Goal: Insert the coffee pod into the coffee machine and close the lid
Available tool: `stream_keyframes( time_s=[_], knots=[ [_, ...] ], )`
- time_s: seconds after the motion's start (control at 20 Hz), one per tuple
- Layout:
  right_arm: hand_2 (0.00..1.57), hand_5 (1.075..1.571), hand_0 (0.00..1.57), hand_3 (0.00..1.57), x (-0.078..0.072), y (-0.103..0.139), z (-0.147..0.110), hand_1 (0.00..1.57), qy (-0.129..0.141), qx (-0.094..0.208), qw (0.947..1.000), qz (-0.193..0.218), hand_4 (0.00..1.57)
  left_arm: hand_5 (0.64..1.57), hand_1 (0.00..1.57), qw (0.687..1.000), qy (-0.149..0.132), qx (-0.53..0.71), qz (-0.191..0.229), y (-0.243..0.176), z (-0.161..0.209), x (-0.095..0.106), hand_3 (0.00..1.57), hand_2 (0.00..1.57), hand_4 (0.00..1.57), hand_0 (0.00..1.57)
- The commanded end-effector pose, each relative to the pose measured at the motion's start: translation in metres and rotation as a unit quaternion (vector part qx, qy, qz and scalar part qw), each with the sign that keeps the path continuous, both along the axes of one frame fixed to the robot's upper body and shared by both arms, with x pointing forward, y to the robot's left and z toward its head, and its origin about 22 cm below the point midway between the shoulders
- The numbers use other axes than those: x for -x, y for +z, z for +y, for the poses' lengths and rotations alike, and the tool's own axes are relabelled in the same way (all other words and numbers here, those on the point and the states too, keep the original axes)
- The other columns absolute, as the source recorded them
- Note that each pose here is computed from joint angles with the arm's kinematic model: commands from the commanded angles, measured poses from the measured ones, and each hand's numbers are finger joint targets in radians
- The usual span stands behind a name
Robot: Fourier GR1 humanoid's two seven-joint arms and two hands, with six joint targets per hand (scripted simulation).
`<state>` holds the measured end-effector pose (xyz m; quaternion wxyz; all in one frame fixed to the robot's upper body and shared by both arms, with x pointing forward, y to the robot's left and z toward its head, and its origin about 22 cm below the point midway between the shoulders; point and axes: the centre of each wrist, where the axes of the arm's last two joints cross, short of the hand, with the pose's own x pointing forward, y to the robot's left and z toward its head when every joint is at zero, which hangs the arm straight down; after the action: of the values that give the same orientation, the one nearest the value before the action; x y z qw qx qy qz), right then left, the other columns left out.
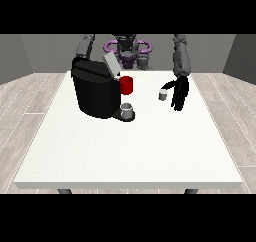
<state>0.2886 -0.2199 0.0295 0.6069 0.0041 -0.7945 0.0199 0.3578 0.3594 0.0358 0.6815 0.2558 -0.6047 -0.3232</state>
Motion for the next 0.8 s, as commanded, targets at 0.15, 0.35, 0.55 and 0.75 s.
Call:
stream_keyframes(
  time_s=[0.15,0.35,0.55,0.75],
  knots=[
    [0.0,1.571,0.0,0.0,-0.008,0.012,-0.002,0.0,0.012,0.008,0.9998,-0.013,0.32,1.571,0.0,0.999,0.002,-0.028,0.041,-0.001,0.008,-0.012,0.0,0.0,0.0,0.0],
    [0.0,1.571,0.0,0.0,-0.013,-0.001,-0.001,0.0,-0.02,-0.009,0.9998,0.004,0.38,1.571,0.0,0.999,-0.011,-0.028,0.034,-0.002,-0.002,-0.016,0.0,0.46,0.0,0.0],
    [0.0,1.571,0.0,0.0,-0.022,0.0,-0.006,0.0,-0.028,0.002,0.9996,0.002,0.4,1.571,0.0,0.999,-0.029,-0.021,0.039,0.004,-0.007,-0.021,0.0,0.39,0.0,0.0],
    [0.0,1.571,0.0,0.0,-0.023,-0.005,0.005,0.0,-0.03,-0.013,0.9992,0.021,0.4,1.571,1.02,0.997,-0.045,-0.051,0.036,0.003,-0.017,-0.025,0.94,1.09,0.0,1.02]
  ],
)
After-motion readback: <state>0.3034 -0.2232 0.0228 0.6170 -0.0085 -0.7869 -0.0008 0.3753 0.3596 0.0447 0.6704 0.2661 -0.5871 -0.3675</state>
